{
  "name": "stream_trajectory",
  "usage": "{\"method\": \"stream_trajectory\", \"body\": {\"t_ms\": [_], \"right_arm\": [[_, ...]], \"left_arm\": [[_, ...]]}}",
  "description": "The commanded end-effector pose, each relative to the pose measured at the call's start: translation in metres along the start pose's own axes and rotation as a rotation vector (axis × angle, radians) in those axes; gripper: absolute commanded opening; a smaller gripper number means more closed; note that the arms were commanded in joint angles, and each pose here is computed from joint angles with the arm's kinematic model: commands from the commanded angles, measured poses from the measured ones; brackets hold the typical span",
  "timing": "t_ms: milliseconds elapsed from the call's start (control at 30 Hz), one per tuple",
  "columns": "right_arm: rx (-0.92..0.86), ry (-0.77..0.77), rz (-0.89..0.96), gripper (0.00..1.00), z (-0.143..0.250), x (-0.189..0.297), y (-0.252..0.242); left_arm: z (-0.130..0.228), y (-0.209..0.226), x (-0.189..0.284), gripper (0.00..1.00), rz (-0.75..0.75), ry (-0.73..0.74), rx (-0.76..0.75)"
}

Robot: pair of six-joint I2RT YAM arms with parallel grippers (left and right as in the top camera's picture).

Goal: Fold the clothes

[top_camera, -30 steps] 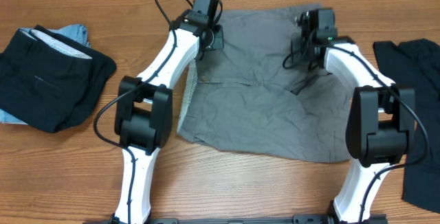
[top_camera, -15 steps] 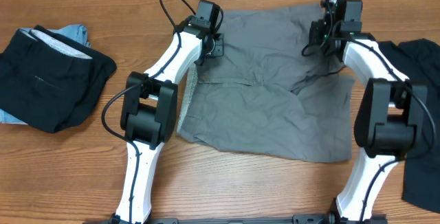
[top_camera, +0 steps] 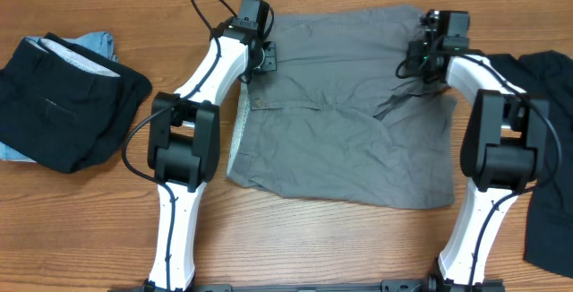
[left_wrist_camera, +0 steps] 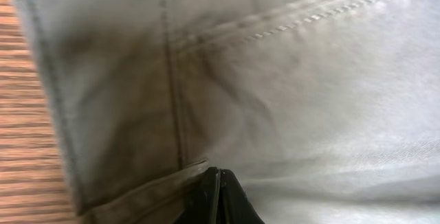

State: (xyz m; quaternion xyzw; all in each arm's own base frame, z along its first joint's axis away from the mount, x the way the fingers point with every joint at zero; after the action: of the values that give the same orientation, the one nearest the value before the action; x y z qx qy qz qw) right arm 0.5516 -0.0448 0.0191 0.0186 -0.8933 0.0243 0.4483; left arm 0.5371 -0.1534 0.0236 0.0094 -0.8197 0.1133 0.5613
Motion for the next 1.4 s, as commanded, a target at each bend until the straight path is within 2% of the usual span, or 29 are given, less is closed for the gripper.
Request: {"method": "stream_trajectory", "body": {"t_ms": [0, 167, 300, 433, 533, 633, 733, 767, 900, 1000, 1133, 1267, 1367], "right_arm": [[-0.086, 0.106, 0.183, 0.04, 0.041, -0.008, -0.08], [-0.129, 0.118, 0.207, 0.04, 0.032, 0.01, -0.108], [-0.112, 0.018, 0.208, 0.04, -0.028, 0.048, -0.108], [-0.057, -0.164, 0.007, 0.04, -0.095, 0.081, -0.064], [-0.01, -0.216, -0.173, 0.04, -0.111, 0.085, -0.019], [0.002, -0.146, -0.217, 0.04, -0.098, 0.081, 0.006], [-0.031, 0.029, -0.224, 0.04, -0.06, 0.08, 0.012], [-0.056, 0.136, -0.217, 0.04, -0.036, 0.082, 0.01], [-0.094, 0.263, -0.231, 0.04, -0.007, 0.089, 0.008], [-0.092, 0.287, -0.236, 0.04, 0.002, 0.086, 0.01], [-0.091, 0.288, -0.237, 0.04, 0.011, 0.074, 0.011], [-0.084, 0.256, -0.231, 0.04, 0.016, 0.06, 0.01], [-0.073, 0.265, -0.146, 0.04, 0.025, 0.053, -0.003]], "left_arm": [[0.006, 0.063, -0.023, 0.04, -0.175, 0.041, 0.015], [0.005, 0.069, -0.022, 0.04, -0.184, 0.046, 0.017], [0.004, 0.069, -0.022, 0.04, -0.183, 0.043, 0.018], [0.003, 0.069, -0.022, 0.04, -0.181, 0.04, 0.018], [-0.001, 0.064, -0.019, 0.04, -0.17, 0.028, 0.016], [-0.008, 0.058, -0.013, 0.04, -0.162, 0.014, 0.012], [-0.017, 0.051, -0.002, 0.04, -0.149, -0.002, 0.01], [-0.023, 0.045, 0.006, 0.06, -0.134, -0.007, 0.009], [-0.037, 0.029, 0.028, 0.09, -0.079, -0.02, 0.006], [-0.037, 0.015, 0.039, 0.09, -0.05, -0.009, -0.008], [-0.013, 0.002, 0.03, 0.14, -0.039, 0.057, -0.036], [0.005, 0.008, 0.014, 0.15, -0.06, 0.106, -0.042], [0.01, 0.018, 0.008, 0.14, -0.1, 0.116, -0.042]]}}
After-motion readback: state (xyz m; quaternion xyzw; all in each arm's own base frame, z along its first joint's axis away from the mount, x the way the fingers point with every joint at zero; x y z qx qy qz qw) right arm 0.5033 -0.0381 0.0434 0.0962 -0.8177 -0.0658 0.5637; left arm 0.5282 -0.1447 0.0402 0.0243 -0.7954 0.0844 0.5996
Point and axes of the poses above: each gripper's point midway between its finger pads, its own x axis back along the fingers, its own y axis along the line the jaws close on, z = x × y, the point moved 2 cm from there along x, back along the fingers, and after that the axes turned 7 degrees about x, right-handed, at the moved point
